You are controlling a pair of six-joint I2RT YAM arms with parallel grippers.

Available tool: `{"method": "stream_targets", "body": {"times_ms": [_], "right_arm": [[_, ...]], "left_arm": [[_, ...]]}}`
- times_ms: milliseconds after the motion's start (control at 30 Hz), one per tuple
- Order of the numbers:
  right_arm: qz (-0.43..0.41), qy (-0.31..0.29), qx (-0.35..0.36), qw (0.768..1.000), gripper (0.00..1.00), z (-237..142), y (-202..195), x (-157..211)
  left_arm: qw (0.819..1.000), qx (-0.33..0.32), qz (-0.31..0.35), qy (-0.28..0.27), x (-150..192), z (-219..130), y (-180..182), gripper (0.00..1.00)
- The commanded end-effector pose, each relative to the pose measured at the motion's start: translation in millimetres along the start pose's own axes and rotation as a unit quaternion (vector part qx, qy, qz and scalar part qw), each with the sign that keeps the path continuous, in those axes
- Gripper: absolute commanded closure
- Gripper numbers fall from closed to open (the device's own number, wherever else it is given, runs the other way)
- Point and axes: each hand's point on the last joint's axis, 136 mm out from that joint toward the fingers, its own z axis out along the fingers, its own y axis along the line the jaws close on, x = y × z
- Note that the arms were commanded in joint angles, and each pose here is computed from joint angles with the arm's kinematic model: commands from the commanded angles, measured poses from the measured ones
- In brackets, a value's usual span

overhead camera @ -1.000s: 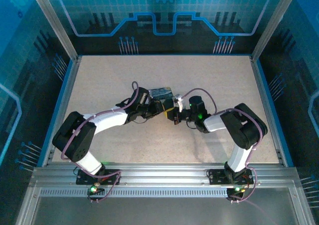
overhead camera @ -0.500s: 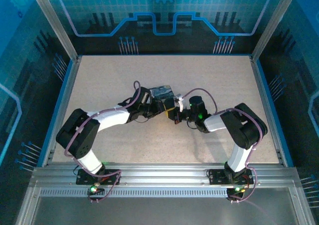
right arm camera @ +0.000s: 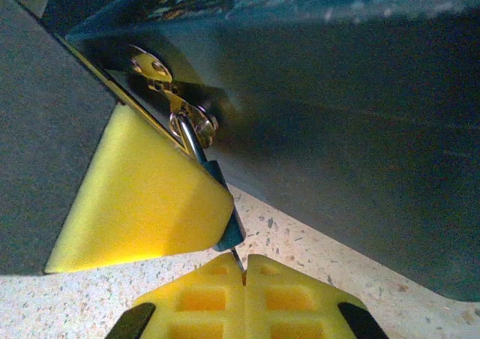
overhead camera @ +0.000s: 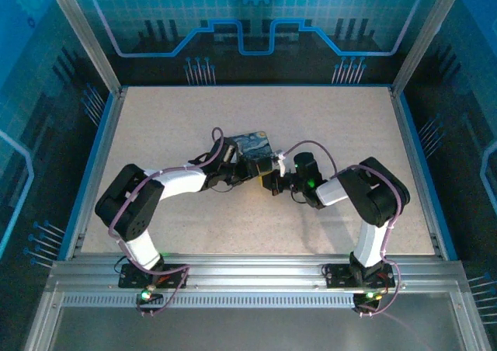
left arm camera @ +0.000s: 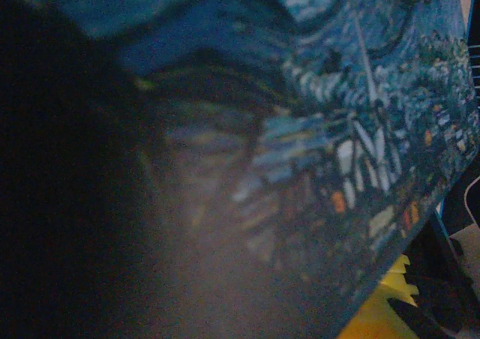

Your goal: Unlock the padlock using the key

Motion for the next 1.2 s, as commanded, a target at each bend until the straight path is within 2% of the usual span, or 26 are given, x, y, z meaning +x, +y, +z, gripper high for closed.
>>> {"method": "stream_targets", "body": {"times_ms": [0, 400, 600, 800, 1167], "right_arm": [[0.007, 0.001, -0.002, 1.000, 0.99, 4, -2, 6], [0.029, 0.034, -0.010, 0.999, 0.99, 7, 0, 14], [0.089, 0.079, -0.013, 0.993, 0.99, 6, 6, 15], [0.154, 0.121, -0.026, 0.980, 1.00, 8, 15, 17], [0.210, 0.118, -0.028, 0.970, 1.00, 7, 27, 8]], "left_arm": [[0.998, 0.043, 0.031, 0.017, 12, -6, -25, 0.69], [0.999, 0.008, 0.026, -0.016, 18, -51, -7, 0.40], [0.999, 0.006, -0.028, -0.035, 26, -67, 7, 0.39], [0.990, 0.045, -0.108, -0.074, 27, -73, 16, 0.43], [0.984, 0.069, -0.137, -0.091, 21, -63, 19, 0.47]]}}
